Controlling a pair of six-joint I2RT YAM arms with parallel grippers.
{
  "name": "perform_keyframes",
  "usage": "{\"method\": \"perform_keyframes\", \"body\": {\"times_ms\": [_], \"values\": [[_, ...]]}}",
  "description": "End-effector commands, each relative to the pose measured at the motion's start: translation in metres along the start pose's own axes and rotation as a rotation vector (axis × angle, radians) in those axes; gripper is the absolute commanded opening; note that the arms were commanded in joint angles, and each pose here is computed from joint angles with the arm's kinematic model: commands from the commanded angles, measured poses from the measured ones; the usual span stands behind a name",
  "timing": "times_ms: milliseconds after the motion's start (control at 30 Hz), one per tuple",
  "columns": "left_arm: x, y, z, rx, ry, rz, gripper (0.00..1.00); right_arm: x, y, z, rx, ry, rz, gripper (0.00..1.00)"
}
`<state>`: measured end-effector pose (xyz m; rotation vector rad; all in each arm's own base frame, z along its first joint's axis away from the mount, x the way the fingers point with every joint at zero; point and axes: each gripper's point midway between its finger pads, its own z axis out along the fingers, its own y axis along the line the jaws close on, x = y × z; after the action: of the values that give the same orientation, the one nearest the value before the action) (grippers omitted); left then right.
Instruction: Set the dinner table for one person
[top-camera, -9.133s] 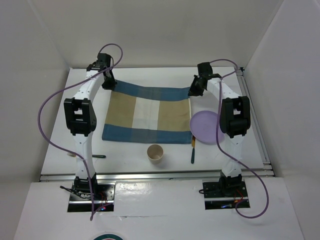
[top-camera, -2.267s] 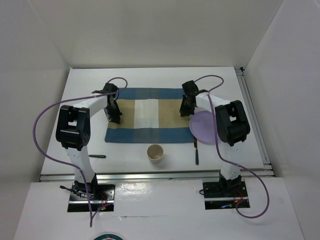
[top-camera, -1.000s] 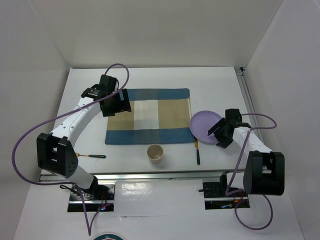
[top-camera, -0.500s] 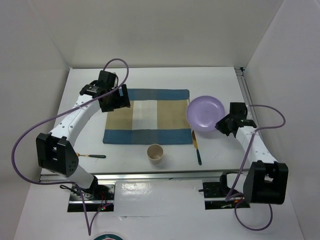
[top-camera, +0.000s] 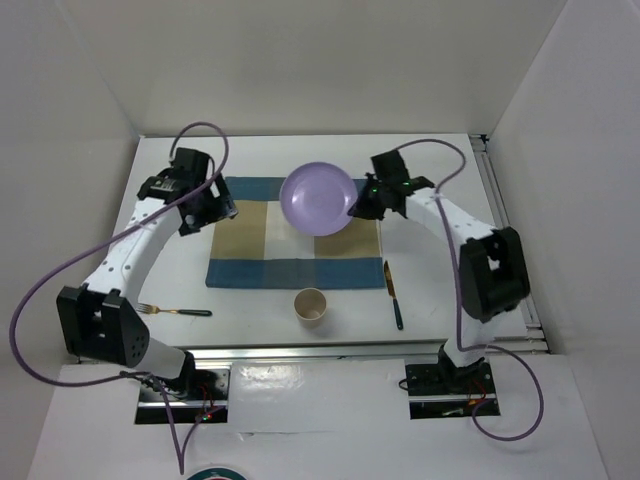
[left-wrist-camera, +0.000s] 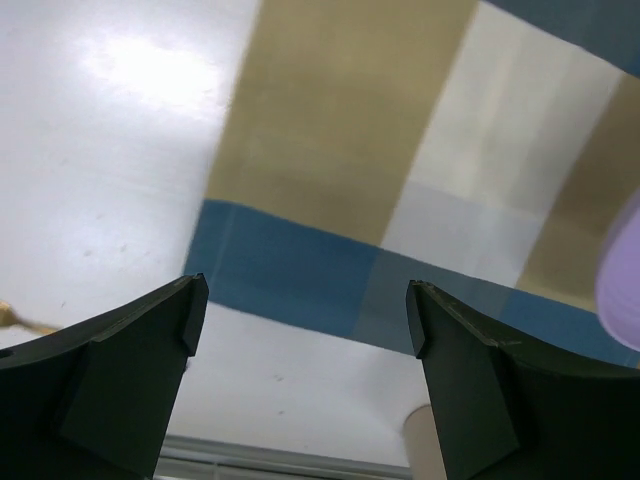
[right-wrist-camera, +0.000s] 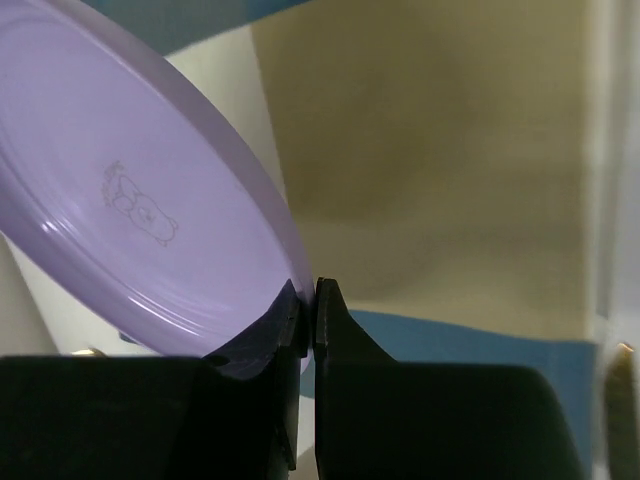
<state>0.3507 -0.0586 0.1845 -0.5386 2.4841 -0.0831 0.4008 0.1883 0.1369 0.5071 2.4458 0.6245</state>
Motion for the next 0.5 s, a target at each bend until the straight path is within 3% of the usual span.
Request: {"method": "perform_keyframes", "body": {"times_ms": [0,167,367,467], "values": [[0.002,0.035,-0.026,-0.037,-0.046,-0.127,1.0,0.016,0.036,0.028,-0.047,0.057,-0.097,0.0],[0.025,0.082,-0.028,-0.186,-0.015,-0.227,1.0,0.033,0.06,0.064,-0.064,0.121,-0.143,0.0],[0.08,0.126,-0.017,-0.357,0.164,-0.368,1.0,0.055,0.053,0.096,-0.024,0.193,-0.164,0.0],[0.103,0.133,-0.007,-0.373,0.243,-0.414,1.0,0.058,0.049,0.1,-0.015,0.202,-0.163,0.2]]}}
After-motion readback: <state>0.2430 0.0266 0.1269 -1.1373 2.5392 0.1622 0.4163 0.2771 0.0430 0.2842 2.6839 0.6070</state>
